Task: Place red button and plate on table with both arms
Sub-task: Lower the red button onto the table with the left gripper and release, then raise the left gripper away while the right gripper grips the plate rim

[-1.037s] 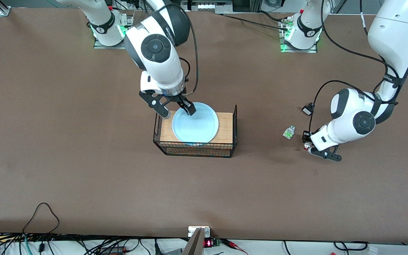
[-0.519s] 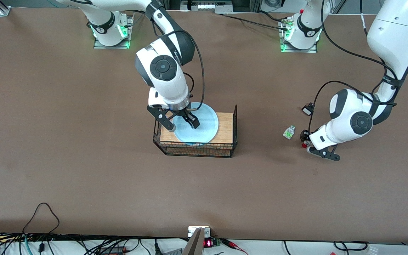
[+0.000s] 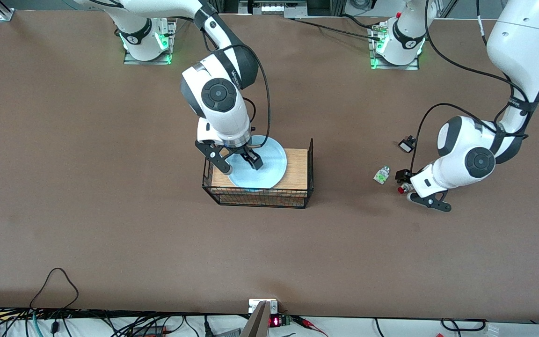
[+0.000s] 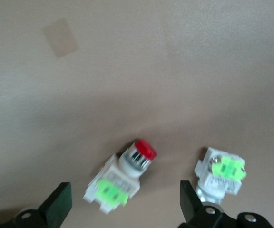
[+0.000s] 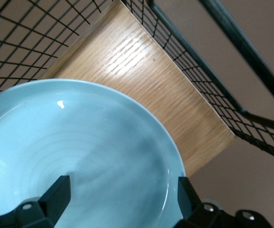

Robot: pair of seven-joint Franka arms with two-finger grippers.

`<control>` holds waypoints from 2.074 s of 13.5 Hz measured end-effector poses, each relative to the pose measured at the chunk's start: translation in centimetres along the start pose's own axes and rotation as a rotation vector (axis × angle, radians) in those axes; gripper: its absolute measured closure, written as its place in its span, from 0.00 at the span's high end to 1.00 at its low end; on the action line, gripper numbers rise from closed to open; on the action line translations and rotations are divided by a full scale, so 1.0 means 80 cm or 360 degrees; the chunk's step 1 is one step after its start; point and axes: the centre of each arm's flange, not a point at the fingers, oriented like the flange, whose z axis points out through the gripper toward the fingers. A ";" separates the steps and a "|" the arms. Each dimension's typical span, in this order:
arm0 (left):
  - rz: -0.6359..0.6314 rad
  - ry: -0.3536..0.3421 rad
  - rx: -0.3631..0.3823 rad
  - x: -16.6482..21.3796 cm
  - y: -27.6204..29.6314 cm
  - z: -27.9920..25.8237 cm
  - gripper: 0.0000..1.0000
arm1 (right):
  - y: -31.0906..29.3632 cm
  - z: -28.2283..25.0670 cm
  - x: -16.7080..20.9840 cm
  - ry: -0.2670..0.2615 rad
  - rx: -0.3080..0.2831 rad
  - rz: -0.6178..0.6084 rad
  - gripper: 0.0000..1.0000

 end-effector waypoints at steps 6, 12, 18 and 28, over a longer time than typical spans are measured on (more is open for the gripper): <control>0.0042 -0.0115 0.0125 -0.002 0.037 -0.188 1.00 | -0.001 -0.009 0.001 0.0003 0.0017 0.0002 1.00; -0.0010 -0.0131 0.0160 -0.023 0.048 -0.374 1.00 | 0.005 -0.026 0.007 0.0002 -0.0006 0.0014 1.00; -0.0242 0.0088 0.0102 -0.089 0.036 -0.484 1.00 | 0.014 -0.026 0.002 -0.0016 -0.0090 0.0011 1.00; -0.0461 0.0397 0.0150 -0.094 0.067 -0.487 1.00 | 0.013 0.008 -0.008 -0.0016 -0.0110 0.0005 0.85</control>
